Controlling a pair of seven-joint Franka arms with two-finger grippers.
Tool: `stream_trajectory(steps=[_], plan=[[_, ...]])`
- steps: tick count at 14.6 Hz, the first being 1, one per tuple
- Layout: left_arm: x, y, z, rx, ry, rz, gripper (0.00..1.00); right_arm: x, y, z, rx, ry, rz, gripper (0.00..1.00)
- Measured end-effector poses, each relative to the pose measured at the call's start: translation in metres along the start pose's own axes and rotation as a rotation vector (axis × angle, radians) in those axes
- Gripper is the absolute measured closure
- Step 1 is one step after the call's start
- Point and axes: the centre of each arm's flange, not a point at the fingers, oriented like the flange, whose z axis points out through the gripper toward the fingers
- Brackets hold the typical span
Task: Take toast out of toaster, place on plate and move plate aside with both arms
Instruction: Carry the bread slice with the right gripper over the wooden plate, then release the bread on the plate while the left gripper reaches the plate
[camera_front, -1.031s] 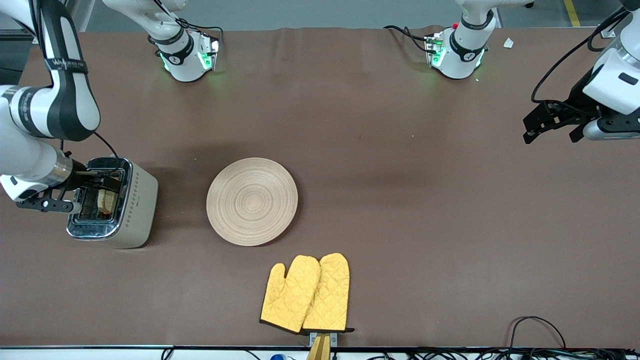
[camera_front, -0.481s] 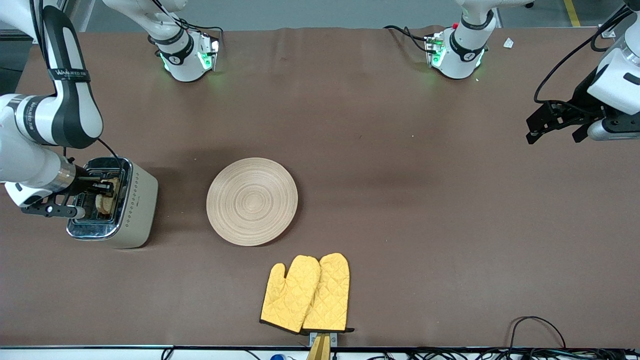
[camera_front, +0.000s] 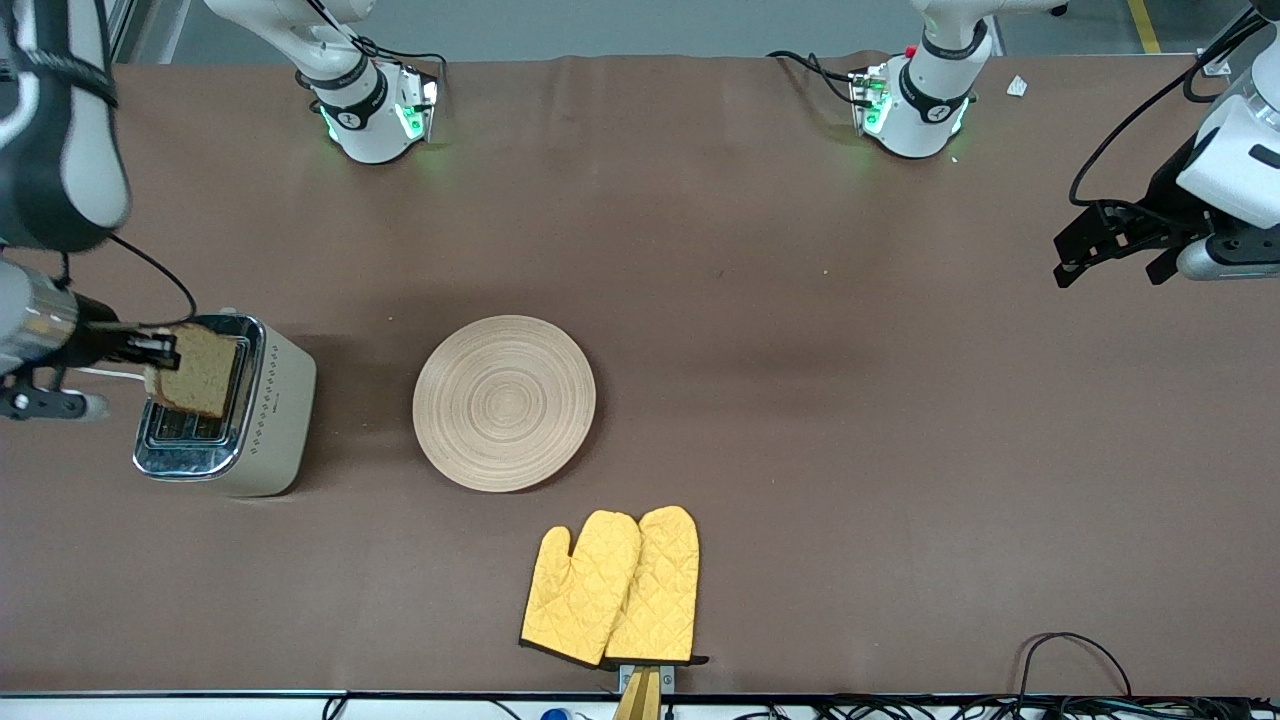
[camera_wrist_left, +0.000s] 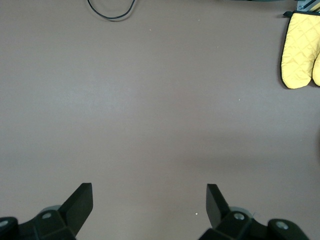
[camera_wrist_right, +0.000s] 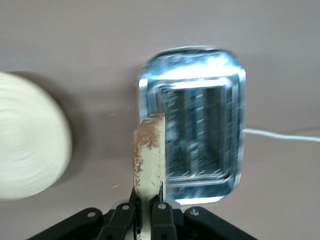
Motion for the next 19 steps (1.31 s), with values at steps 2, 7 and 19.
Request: stream_trajectory(steps=[2,7,19], plan=[[0.0,0.0,0.0,0.0,0.0,0.0,0.0,-0.006,-0.015,-0.005,0.146,-0.018,0.004,0.9],[0.0,0.0,0.001,0.0,-0.003,-0.001,0.0,0.005,-0.081,0.122,0.313,-0.018,0.022,0.9],[0.007,-0.005,0.033,0.006,-0.095,-0.006,0.0,-0.026,-0.206,0.257,0.327,0.163,-0.012,0.91]])
